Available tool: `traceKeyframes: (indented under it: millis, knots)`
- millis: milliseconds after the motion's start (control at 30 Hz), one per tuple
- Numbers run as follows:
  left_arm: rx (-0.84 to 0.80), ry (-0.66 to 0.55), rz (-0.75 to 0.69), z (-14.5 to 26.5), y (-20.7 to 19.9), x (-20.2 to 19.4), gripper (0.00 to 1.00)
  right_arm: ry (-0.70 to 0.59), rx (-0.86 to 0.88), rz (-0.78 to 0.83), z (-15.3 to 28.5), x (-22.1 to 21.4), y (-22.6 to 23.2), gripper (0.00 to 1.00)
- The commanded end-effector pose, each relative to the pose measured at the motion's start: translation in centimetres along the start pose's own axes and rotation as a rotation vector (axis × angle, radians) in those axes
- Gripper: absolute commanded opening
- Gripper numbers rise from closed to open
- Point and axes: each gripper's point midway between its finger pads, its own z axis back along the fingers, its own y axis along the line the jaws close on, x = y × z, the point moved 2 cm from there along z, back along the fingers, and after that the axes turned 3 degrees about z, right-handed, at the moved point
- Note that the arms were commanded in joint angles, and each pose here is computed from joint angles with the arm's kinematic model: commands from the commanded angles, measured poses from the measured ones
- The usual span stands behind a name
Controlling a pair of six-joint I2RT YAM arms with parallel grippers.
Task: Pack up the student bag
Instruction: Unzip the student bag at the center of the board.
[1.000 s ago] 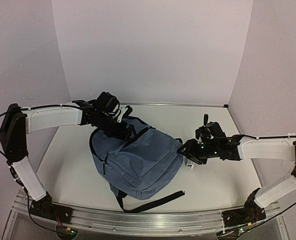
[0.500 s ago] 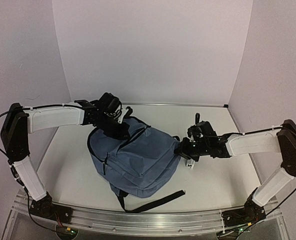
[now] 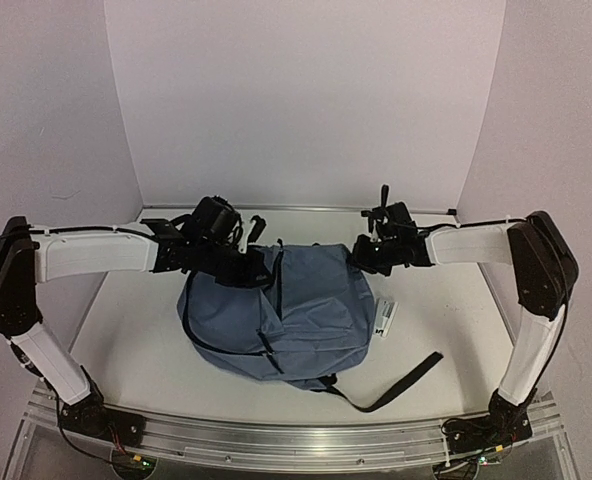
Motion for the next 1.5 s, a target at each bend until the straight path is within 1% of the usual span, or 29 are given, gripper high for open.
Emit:
traceKeyframes:
  millis: [0, 33, 67, 167, 300, 433, 633, 733, 933, 1167, 1233, 1333, 1400, 1467]
  knots:
    - [0.001, -0.112, 0.164, 1.3, 0.2, 0.5, 0.00, -0.126, -0.124, 0.105, 2.0, 5.6, -0.9, 0.41]
    - [0.026, -0.125, 0.184, 1.3, 0.8, 0.4, 0.00, -0.128, -0.124, 0.117, 2.6, 5.8, -0.7, 0.49]
    - [0.051, -0.138, 0.203, 1.3, 1.4, 0.4, 0.00, -0.137, -0.141, 0.127, 3.3, 6.1, -0.6, 0.55]
    - [0.098, -0.154, 0.245, 1.2, 2.7, 0.0, 0.00, -0.152, -0.179, 0.171, 5.6, 6.1, 0.2, 0.67]
    - [0.163, -0.144, 0.298, 0.9, 4.2, -0.8, 0.00, -0.142, -0.215, 0.275, 8.3, 3.9, 3.8, 0.76]
    - [0.157, -0.147, 0.317, 0.7, 4.4, -1.2, 0.00, -0.128, -0.233, 0.372, 10.2, 0.7, 8.0, 0.80]
    - [0.122, -0.151, 0.314, 0.5, 4.0, -1.1, 0.00, -0.053, -0.167, 0.485, 11.1, -4.5, 13.6, 0.80]
    - [0.106, -0.160, 0.313, 0.6, 3.8, -1.0, 0.00, -0.010, -0.182, 0.552, 10.5, -7.1, 15.4, 0.80]
    - [0.080, -0.178, 0.312, 0.7, 3.5, -0.7, 0.00, 0.040, -0.222, 0.629, 8.9, -10.3, 17.0, 0.80]
    - [0.057, -0.180, 0.304, 0.6, 3.1, -0.6, 0.00, 0.070, -0.263, 0.677, 7.1, -12.5, 17.6, 0.78]
    - [0.055, -0.184, 0.304, 0.7, 3.1, -0.5, 0.00, 0.073, -0.301, 0.685, 6.7, -12.7, 17.1, 0.76]
    - [0.050, -0.189, 0.302, 0.8, 3.0, -0.4, 0.00, 0.039, -0.406, 0.691, 6.4, -12.2, 16.0, 0.71]
    - [0.048, -0.192, 0.302, 0.8, 3.0, -0.4, 0.00, -0.010, -0.483, 0.691, 6.6, -11.3, 15.3, 0.61]
    - [0.046, -0.194, 0.303, 0.8, 3.0, -0.4, 0.00, -0.046, -0.517, 0.673, 7.2, -10.5, 15.1, 0.53]
